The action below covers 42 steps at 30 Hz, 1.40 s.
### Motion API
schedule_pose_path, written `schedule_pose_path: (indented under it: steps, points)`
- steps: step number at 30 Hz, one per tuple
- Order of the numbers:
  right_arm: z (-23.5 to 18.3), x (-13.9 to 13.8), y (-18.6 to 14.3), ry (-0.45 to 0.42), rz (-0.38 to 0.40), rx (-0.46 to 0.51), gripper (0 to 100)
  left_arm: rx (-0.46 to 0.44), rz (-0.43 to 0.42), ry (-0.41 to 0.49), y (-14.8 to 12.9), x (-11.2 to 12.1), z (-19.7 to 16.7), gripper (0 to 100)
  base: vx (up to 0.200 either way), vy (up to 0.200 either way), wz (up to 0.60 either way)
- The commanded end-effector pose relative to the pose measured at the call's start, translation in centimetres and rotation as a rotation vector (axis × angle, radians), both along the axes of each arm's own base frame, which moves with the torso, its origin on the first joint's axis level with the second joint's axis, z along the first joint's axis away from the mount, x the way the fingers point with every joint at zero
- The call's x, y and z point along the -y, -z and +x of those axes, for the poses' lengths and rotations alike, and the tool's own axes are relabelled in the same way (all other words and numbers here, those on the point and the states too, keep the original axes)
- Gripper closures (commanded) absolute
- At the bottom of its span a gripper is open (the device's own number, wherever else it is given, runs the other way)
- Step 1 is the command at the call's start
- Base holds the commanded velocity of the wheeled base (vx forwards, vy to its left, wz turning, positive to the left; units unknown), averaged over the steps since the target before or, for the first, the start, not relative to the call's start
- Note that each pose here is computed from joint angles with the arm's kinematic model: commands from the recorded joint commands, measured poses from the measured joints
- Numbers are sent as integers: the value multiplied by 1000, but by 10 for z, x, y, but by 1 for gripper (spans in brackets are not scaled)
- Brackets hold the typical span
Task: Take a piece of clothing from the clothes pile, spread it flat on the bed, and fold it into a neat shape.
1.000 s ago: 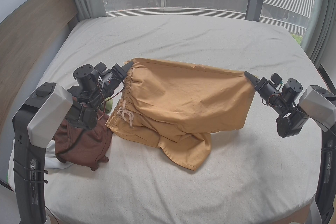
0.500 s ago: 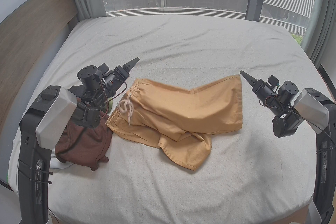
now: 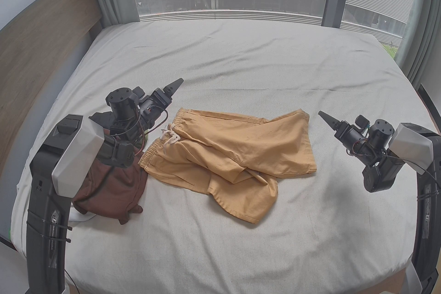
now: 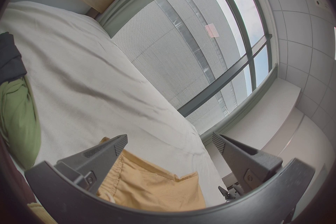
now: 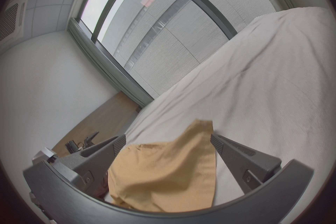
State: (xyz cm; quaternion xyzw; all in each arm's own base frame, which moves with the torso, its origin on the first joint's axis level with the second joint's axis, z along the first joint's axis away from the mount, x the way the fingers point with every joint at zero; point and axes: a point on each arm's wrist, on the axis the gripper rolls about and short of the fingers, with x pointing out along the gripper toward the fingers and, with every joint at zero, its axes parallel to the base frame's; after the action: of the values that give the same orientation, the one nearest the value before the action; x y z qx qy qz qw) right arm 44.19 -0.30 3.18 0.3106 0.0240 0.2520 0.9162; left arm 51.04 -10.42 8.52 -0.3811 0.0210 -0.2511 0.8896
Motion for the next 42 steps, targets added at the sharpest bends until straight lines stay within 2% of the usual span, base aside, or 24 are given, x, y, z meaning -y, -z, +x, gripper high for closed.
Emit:
schedule_pose_path:
  steps: [1, 7, 13, 16, 19, 23, 31, 42]
  points:
    - [-30, -11, 9, -20, -69, -79, 0, -21, 36, -20, -9, -8, -20, 0, 0, 0, 0]
    - [-66, -32, 13, -81, -104, -171, 0, -79, 75, 15, -12, -17, -60, 0, 0, 0, 0]
    - [-87, -53, 11, -151, -111, -215, 0, -140, 107, 71, -7, -39, -97, 0, 0, 0, 0]
    - [-93, -66, 18, -185, -118, -246, 0, -153, 128, 63, -2, -52, -111, 0, 0, 0, 0]
    - [-97, -74, 25, -208, -122, -272, 0, -172, 130, 66, 3, -56, -121, 0, 0, 0, 0]
    - [-101, -86, 49, -242, -137, -339, 0, -182, 164, 72, 11, -58, -127, 0, 0, 0, 0]
    - [-104, -97, 75, -275, -153, -402, 0, -196, 207, 74, 20, -58, -131, 0, 0, 0, 0]
    - [-93, -117, 100, -282, -166, -404, 0, -192, 207, 85, 21, -55, -131, 0, 0, 0, 0]
